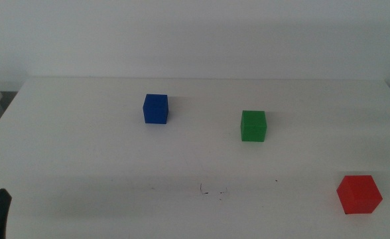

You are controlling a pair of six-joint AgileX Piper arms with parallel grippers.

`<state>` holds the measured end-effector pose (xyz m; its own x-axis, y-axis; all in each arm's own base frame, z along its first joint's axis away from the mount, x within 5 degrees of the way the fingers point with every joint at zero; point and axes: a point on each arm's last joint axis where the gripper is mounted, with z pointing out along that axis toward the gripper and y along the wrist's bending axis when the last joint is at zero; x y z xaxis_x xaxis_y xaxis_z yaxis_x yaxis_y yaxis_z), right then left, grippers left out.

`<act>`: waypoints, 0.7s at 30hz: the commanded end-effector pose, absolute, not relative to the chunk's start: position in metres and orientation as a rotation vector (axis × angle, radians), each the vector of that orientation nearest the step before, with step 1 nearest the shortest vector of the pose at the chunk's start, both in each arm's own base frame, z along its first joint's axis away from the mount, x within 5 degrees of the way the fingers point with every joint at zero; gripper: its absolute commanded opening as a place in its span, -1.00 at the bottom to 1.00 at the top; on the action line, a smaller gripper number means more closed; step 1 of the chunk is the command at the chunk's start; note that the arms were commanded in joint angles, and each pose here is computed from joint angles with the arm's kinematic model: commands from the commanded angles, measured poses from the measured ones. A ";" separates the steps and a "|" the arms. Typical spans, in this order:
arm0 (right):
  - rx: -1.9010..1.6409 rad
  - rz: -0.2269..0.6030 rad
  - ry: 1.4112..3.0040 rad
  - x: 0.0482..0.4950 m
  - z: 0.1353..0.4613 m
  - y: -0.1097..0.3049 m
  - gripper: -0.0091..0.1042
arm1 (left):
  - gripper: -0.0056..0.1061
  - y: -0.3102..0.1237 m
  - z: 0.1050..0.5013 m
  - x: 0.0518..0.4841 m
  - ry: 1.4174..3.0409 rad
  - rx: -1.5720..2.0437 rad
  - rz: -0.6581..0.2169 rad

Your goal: Stack red cubes first, then green, then blue cubes in a specific spot.

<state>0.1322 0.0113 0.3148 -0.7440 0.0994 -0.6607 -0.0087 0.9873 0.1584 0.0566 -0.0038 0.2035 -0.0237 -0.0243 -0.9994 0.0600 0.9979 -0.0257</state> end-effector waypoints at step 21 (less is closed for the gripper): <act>-0.125 0.001 2.877 0.267 0.235 0.028 0.80 | 0.78 -0.004 0.205 0.056 1.578 0.025 -0.065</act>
<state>0.2607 0.0283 0.2385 -0.9631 -0.0738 -0.2588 -0.0785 0.9969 0.0079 0.0566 -0.0038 0.2035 -0.0237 -0.0243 -0.9994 0.0600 0.9979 -0.0257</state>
